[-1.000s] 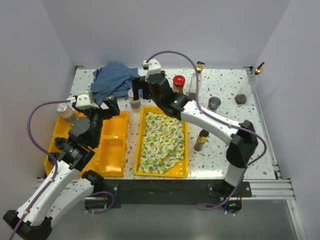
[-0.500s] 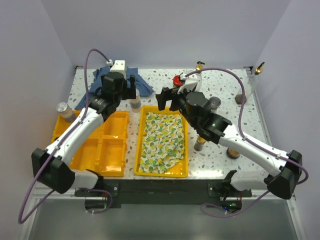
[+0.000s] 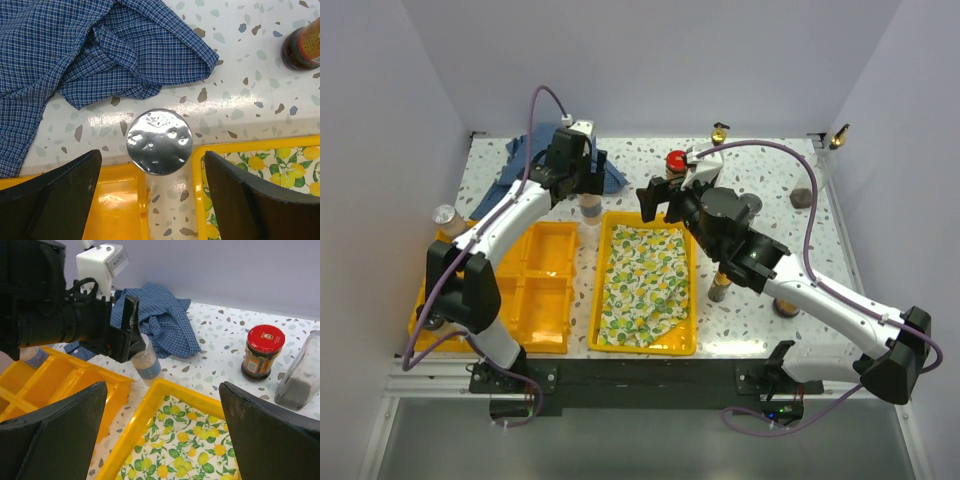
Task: Organize the condiment bottles
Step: Pick up the bottle from the center of the board.
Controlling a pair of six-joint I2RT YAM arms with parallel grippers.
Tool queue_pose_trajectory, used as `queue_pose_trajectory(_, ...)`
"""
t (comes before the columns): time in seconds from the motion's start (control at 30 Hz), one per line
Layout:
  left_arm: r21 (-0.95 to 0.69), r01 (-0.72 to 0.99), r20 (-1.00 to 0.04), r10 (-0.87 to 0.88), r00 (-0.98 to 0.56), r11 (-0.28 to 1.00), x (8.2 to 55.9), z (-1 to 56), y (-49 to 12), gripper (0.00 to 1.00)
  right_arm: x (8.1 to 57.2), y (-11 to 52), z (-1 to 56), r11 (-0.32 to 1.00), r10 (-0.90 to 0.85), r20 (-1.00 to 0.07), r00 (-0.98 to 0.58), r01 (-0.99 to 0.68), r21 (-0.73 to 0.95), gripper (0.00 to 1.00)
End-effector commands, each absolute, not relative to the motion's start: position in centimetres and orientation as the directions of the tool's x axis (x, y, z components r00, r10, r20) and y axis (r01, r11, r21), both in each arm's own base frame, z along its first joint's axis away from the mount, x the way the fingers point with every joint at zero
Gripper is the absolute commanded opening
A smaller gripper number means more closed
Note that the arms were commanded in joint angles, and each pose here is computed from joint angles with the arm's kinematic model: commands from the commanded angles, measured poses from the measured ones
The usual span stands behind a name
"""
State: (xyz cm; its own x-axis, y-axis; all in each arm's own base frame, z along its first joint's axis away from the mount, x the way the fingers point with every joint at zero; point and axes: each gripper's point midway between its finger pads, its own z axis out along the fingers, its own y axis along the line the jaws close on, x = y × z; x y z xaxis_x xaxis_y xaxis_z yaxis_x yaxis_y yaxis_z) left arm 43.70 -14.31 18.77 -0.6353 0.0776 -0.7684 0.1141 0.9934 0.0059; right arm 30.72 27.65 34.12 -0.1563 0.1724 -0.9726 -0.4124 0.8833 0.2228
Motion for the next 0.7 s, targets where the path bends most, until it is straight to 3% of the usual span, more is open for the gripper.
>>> queue_pose_trajectory(0.0, 0.021, 0.133, -0.773, 0.100, -0.626, 0.991, 45.3, 19.1, -14.6, 0.88, 30.8, 27.0, 36.1, 0.885, 0.218, -0.971, -0.094, -0.401, 0.238, 0.99)
queue_pose_trajectory(0.2, 0.029, 0.140, -0.749, 0.114, -0.652, 0.990, 46.4, 17.2, -15.1, 0.86, 30.9, 27.1, 36.0, 0.883, 0.219, -0.971, -0.093, -0.406, 0.237, 0.99)
queue_pose_trajectory(0.3, 0.031, 0.135, -0.738, 0.114, -0.666, 0.990, 46.4, 16.5, -15.0, 0.79, 30.9, 27.3, 36.0, 0.882, 0.217, -0.972, -0.093, -0.409, 0.236, 0.99)
queue_pose_trajectory(0.4, 0.032, 0.122, -0.737, 0.106, -0.668, 0.992, 46.3, 16.3, -14.8, 0.51, 30.9, 27.3, 36.0, 0.881, 0.217, -0.972, -0.093, -0.410, 0.236, 0.99)
queue_pose_trajectory(0.43, 0.035, 0.111, -0.739, 0.100, -0.666, 0.993, 46.3, 16.5, -14.6, 0.36, 30.9, 27.4, 35.8, 0.881, 0.213, -0.972, -0.095, -0.411, 0.233, 0.99)
queue_pose_trajectory(0.5, 0.054, 0.070, -0.747, 0.086, -0.659, 0.996, 46.2, 16.9, -13.8, 0.23, 31.0, 27.5, 35.7, 0.881, 0.210, -0.973, -0.097, -0.413, 0.232, 0.99)
queue_pose_trajectory(0.53, 0.063, 0.053, -0.751, 0.083, -0.655, 0.997, 46.2, 17.2, -13.5, 0.12, 30.9, 27.5, 35.9, 0.879, 0.212, -0.972, -0.096, -0.415, 0.233, 0.98)
queue_pose_trajectory(0.6, 0.096, -0.020, -0.764, 0.061, -0.642, 0.995, 46.1, 18.1, -12.1, 0.00, 31.0, 27.5, 35.8, 0.880, 0.211, -0.973, -0.096, -0.414, 0.232, 0.99)
queue_pose_trajectory(0.67, 0.116, -0.105, -0.783, 0.026, -0.622, 0.988, 45.9, 19.3, -10.7, 0.00, 30.9, 27.5, 35.8, 0.881, 0.210, -0.973, -0.096, -0.414, 0.231, 0.99)
